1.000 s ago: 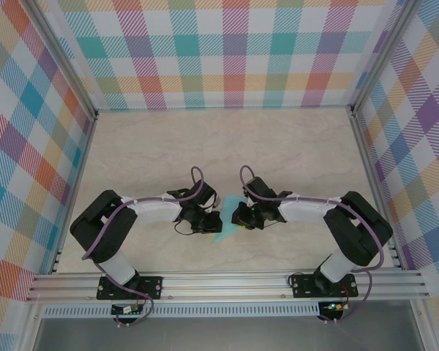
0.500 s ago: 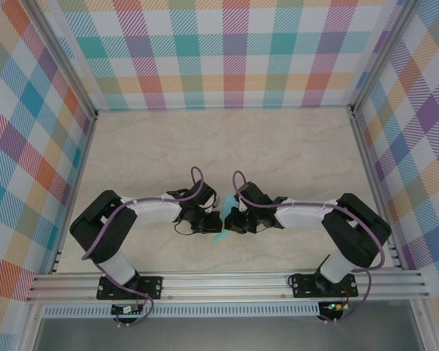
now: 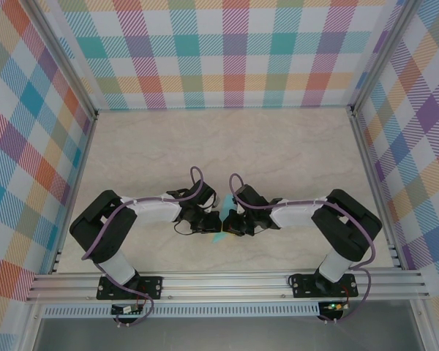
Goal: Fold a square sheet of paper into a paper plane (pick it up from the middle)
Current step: Third fold the triangle at the center of the table.
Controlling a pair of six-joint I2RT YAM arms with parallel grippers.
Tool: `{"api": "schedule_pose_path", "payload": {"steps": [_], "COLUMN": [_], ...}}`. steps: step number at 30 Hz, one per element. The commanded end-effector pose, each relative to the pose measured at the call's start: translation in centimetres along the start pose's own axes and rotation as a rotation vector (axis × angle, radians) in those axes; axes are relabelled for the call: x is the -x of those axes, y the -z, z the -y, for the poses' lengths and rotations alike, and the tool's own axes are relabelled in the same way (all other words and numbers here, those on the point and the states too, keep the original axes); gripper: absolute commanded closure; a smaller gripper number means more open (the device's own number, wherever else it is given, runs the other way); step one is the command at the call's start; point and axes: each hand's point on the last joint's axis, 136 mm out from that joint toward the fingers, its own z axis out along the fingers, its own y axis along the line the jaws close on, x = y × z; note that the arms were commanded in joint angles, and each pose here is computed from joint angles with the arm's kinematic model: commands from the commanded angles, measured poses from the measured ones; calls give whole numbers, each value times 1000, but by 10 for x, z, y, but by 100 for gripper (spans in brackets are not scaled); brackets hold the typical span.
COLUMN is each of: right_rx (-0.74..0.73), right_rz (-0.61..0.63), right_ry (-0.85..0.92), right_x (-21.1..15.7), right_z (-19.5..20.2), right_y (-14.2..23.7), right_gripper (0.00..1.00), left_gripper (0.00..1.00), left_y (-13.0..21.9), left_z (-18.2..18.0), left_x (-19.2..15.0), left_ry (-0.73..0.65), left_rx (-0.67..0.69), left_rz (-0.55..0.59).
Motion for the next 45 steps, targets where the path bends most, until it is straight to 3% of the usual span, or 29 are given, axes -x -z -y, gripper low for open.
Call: {"api": "schedule_pose_path", "payload": {"steps": [1,7,15,24,36,45], "right_rx": [-104,-63,-112,0,-42,5], "right_rz": [0,19,18,135,110,173], "right_ry": [-45,-47,-130,-81,-156,-76], "right_x": [-6,-5,-13,17,6,24], "right_z": [27,19,49,7,52,18], "right_y": [-5,0,-10,24,9,34], "right_gripper": [90,89,90,90,89,88], "left_gripper": [89,89,90,90,91,91], "left_y": [-11,-10,-11,-13,-14,-14], "left_z": [-39,-38,-40,-42,-43,-43], "left_x": [-19,-19,-19,-19,-21,-21], "left_ry": [33,32,32,30,27,27], "left_rx": [146,146,154,161,158,161], "left_rz": [-58,-59,-61,-64,-72,-74]}}
